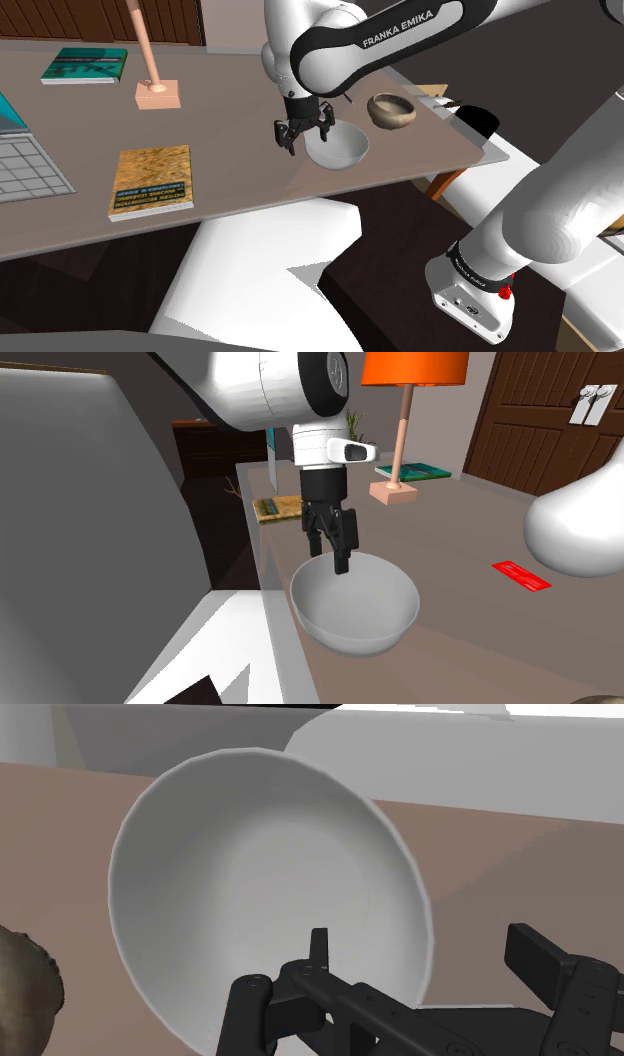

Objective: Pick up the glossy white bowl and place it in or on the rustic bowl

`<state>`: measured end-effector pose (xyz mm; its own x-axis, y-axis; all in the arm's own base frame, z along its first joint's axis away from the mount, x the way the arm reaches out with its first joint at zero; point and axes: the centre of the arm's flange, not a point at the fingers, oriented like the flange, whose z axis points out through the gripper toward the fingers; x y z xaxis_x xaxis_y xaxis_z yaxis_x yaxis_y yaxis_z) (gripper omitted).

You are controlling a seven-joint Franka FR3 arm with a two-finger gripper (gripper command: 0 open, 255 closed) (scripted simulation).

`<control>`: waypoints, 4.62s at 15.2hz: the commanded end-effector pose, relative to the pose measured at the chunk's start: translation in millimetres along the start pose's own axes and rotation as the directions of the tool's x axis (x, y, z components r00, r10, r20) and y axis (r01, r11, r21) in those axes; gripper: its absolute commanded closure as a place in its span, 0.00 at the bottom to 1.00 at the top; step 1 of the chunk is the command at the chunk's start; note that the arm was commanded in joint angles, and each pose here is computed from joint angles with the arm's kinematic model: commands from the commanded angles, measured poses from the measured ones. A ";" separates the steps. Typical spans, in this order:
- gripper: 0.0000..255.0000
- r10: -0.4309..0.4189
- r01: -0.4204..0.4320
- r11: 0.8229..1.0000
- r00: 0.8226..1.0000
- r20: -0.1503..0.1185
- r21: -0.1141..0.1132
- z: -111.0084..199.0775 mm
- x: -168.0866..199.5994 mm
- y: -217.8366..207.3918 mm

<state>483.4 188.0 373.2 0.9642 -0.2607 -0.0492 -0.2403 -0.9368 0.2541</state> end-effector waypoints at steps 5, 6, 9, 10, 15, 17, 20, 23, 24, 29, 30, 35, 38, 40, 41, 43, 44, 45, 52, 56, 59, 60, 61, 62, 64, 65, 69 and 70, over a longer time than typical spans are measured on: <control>0.00 0.000 0.000 1.000 1.000 0.000 0.000 8.2 1.0 -0.4; 0.00 0.000 0.000 1.000 1.000 0.000 0.000 8.2 1.0 -0.4; 1.00 0.000 0.000 1.000 1.000 0.000 0.000 8.1 1.0 -0.4; 1.00 0.000 0.000 1.000 1.000 0.000 0.000 8.1 1.0 -0.4; 1.00 0.000 0.000 1.000 1.000 0.000 0.000 8.2 0.9 -0.3; 1.00 0.000 0.000 1.000 1.000 0.000 0.000 8.0 0.9 -0.3; 1.00 0.000 0.000 1.000 1.000 0.000 0.000 -2.0 0.5 2.3; 1.00 0.000 0.000 1.000 1.000 0.000 0.000 -17.4 -0.3 6.4; 1.00 0.000 0.000 1.000 1.000 0.000 0.000 -22.5 -0.6 7.7; 1.00 0.000 0.000 1.000 1.000 0.000 0.000 -48.0 -1.9 14.4; 1.00 0.000 0.000 1.000 1.000 0.000 0.000 -53.1 -2.1 15.7; 1.00 0.000 0.000 1.000 1.000 0.000 0.000 -78.6 -3.4 22.5; 1.00 0.000 0.000 1.000 1.000 0.000 0.000 -93.9 -4.2 26.5; 1.00 0.000 0.000 1.000 1.000 0.000 0.000 -104.1 -4.7 29.2; 1.00 0.000 0.000 1.000 1.000 0.000 0.000 -109.2 -5.0 30.5; 1.00 0.000 0.000 1.000 1.000 0.000 0.000 -119.4 -5.5 33.2; 1.00 0.000 0.000 1.000 1.000 0.000 0.000 -124.5 -5.8 34.5; 1.00 0.000 0.000 1.000 1.000 0.000 0.000 -129.6 -6.0 35.9; 1.00 0.000 0.000 1.000 1.000 0.000 0.000 -155.1 -2.9 55.4; 1.00 0.000 0.000 1.000 1.000 0.000 0.000 -146.2 15.1 104.2; 1.00 0.000 0.000 1.000 1.000 0.000 0.000 -139.5 28.7 140.8; 1.00 0.000 0.000 1.000 1.000 0.000 0.000 -137.3 33.2 153.0; 1.00 0.000 0.000 1.000 1.000 0.000 0.000 -135.1 37.7 165.2; 1.00 0.000 0.000 1.000 1.000 0.000 0.000 -132.9 42.2 177.4; 1.00 0.000 0.000 1.000 1.000 0.000 0.000 -128.4 51.2 201.8; 1.00 0.000 0.000 1.000 1.000 0.000 0.000 -126.2 55.7 214.0; 1.00 0.000 0.000 1.000 1.000 0.000 0.000 -117.3 73.8 262.8; 1.00 0.000 0.000 1.000 1.000 0.000 0.000 -115.0 78.3 275.0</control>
<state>504.2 -49.0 551.1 0.9639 -0.2618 -0.0490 -0.2415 -0.9367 0.2535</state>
